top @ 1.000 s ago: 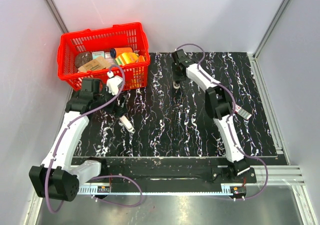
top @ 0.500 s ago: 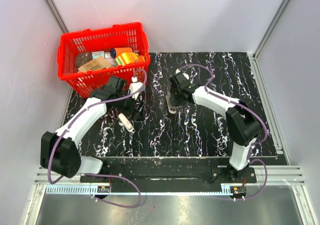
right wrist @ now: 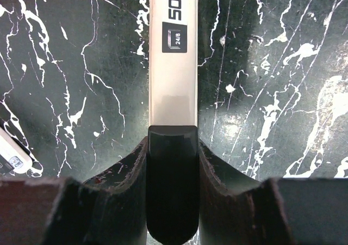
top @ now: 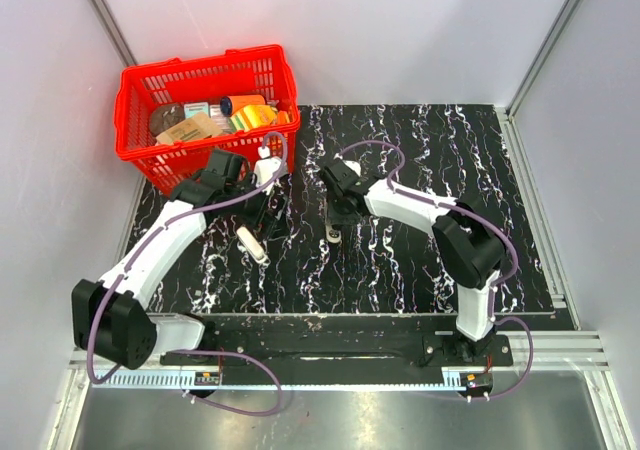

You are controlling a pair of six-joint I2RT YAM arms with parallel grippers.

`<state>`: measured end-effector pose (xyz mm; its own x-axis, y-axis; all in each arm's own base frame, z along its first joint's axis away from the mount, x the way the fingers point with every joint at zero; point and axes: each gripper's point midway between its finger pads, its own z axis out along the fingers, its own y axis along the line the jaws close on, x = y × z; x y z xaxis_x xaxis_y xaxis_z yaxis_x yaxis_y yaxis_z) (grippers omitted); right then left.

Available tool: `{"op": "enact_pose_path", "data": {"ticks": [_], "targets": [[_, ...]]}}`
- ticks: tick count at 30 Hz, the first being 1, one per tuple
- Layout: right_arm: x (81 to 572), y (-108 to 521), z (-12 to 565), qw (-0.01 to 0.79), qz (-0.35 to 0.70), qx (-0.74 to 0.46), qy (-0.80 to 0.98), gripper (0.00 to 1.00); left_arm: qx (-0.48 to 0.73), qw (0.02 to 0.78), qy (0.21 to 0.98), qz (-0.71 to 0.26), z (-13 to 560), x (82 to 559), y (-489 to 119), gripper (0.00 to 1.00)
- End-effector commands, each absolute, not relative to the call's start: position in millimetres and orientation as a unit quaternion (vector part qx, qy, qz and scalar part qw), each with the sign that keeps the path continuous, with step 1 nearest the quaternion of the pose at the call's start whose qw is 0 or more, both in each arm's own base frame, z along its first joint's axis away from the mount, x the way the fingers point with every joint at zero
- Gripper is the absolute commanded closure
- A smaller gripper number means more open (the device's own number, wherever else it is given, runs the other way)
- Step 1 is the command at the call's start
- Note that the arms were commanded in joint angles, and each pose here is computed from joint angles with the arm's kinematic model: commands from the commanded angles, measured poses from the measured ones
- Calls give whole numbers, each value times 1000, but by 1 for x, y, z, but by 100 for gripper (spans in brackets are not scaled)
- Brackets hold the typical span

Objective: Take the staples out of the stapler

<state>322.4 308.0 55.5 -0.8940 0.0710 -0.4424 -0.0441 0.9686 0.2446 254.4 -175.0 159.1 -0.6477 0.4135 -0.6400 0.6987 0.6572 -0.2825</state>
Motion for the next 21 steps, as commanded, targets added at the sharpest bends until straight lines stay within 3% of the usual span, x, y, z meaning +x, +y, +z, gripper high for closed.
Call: {"op": "enact_pose_path", "data": {"ticks": [1, 11, 13, 16, 21], "targets": [[327, 318, 63, 231, 114, 0, 966, 70, 332, 318, 845, -272, 191, 256, -180, 1], [317, 319, 55, 201, 98, -20, 974, 62, 330, 331, 844, -264, 199, 247, -174, 1], [316, 320, 55, 199, 101, -21, 975, 57, 330, 333, 843, -264, 198, 244, -173, 1], [316, 323, 57, 193, 101, -28, 976, 41, 330, 339, 842, -260, 200, 243, -171, 1], [321, 327, 62, 196, 99, -37, 975, 37, 333, 337, 842, -259, 201, 242, -171, 1]]}}
